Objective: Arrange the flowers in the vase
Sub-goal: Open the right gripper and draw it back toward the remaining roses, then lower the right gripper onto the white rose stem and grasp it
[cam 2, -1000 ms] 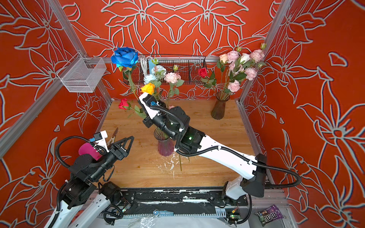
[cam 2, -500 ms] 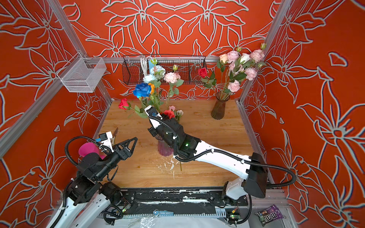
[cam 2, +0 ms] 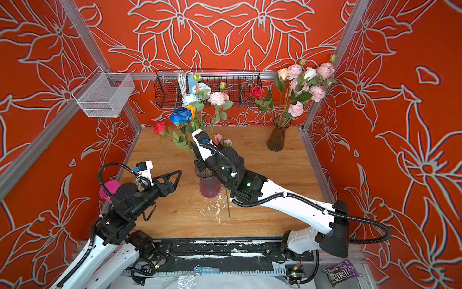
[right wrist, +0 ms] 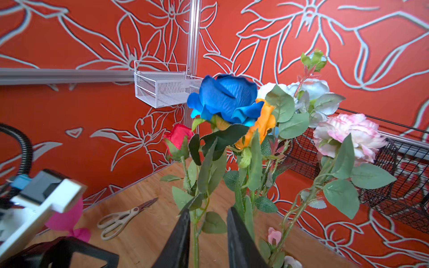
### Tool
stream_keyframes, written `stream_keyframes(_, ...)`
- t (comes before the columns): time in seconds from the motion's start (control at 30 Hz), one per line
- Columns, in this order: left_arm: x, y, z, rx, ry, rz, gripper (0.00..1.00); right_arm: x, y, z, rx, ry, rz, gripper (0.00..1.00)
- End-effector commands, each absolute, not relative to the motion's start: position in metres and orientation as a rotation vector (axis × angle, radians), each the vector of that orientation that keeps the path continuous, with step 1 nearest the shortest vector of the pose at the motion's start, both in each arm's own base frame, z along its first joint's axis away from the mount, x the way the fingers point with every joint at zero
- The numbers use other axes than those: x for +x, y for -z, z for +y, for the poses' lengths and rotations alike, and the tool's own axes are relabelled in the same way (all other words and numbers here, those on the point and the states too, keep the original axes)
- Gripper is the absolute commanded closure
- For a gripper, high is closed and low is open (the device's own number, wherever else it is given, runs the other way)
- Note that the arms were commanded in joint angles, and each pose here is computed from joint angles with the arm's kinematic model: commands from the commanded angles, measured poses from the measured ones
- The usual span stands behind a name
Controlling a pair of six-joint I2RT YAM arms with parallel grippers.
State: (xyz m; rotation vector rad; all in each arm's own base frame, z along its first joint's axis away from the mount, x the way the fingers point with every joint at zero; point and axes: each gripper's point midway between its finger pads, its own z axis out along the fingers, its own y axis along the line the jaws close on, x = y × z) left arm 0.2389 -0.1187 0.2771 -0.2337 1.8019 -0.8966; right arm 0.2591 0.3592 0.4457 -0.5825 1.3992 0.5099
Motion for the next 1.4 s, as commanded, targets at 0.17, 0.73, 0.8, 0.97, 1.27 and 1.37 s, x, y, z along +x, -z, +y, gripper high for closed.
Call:
stream_keyframes(0.17,0.232,-0.286,-0.117,-0.218,0.906,1.773,0.04,0.216,-0.495,0.304,-0.531,-0.662,1.346,0.7)
stream_keyframes(0.73,0.238,-0.261,-0.116,-0.314,0.91,1.844,0.05,0.273,-0.391,0.159,-0.114,-0.432,1.654,0.73)
stream_keyframes(0.8,0.238,-0.25,-0.113,-0.348,0.898,1.864,0.05,0.292,-0.355,0.145,-0.035,-0.435,1.751,0.74)
stream_keyframes(0.97,0.238,-0.239,-0.112,-0.366,0.903,1.874,0.05,0.325,-0.287,0.132,0.082,-0.55,1.923,0.74)
stream_keyframes(1.27,0.24,-0.219,-0.11,-0.424,0.896,1.908,0.05,0.381,-0.179,0.162,0.055,-0.644,2.264,0.7)
stream_keyframes(1.37,0.242,-0.202,-0.114,-0.464,0.938,1.923,0.05,0.401,-0.144,0.189,-0.036,-0.721,2.409,0.69)
